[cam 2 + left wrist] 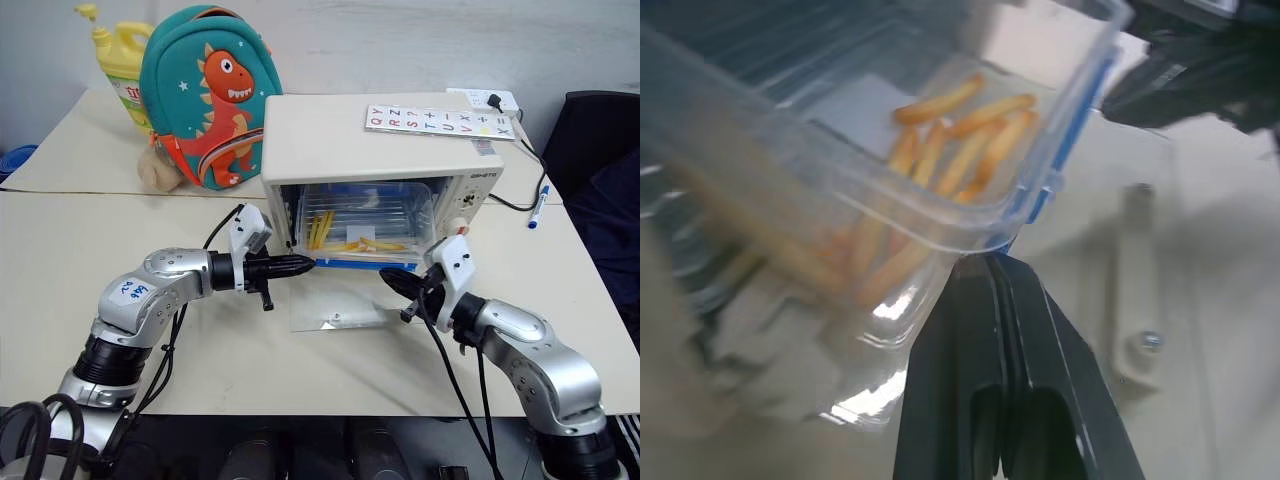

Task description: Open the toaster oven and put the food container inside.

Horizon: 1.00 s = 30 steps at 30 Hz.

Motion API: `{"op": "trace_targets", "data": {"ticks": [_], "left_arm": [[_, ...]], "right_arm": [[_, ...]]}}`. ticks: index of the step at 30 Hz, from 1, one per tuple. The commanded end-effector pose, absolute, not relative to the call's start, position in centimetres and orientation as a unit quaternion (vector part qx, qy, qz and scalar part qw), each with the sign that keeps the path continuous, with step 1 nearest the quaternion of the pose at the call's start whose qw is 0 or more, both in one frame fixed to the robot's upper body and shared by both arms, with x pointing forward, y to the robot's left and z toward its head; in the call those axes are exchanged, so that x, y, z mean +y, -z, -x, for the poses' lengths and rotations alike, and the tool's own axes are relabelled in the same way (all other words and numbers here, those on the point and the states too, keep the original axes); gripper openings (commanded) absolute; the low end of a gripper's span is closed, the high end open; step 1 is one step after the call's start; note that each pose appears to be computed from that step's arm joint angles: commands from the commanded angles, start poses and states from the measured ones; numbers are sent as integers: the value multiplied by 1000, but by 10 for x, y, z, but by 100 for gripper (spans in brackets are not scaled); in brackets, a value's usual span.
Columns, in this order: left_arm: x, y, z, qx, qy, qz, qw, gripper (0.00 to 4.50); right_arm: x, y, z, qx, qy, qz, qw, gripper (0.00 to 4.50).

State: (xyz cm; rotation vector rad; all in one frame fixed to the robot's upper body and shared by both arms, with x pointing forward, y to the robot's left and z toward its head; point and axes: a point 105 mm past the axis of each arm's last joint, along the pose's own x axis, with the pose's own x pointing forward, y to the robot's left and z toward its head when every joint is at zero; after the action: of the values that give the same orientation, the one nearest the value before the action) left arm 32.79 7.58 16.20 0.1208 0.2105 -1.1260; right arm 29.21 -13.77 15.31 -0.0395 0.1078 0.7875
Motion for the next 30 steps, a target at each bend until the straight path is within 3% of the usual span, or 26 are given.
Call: {"op": "trace_targets", "data": {"ticks": [1, 10, 20, 25, 30], "left_arm": [[75, -181, -331, 63, 533, -64, 841, 2], [75, -184, -283, 82, 641, -61, 761, 2], [51, -187, -346, 43, 533, -68, 843, 2], [47, -192, -356, 27, 516, -58, 854, 2], [50, -194, -335, 34, 555, -53, 829, 2]], "right_arm": [[-138, -161, -304, 25, -367, 25, 930, 0], [-145, -165, -320, -1, -329, 24, 944, 0], [-139, -165, -343, -23, -294, 6, 956, 0], [-141, -168, -350, -33, -282, 1, 959, 0], [-152, -171, -336, -29, -291, 11, 956, 0]]}}
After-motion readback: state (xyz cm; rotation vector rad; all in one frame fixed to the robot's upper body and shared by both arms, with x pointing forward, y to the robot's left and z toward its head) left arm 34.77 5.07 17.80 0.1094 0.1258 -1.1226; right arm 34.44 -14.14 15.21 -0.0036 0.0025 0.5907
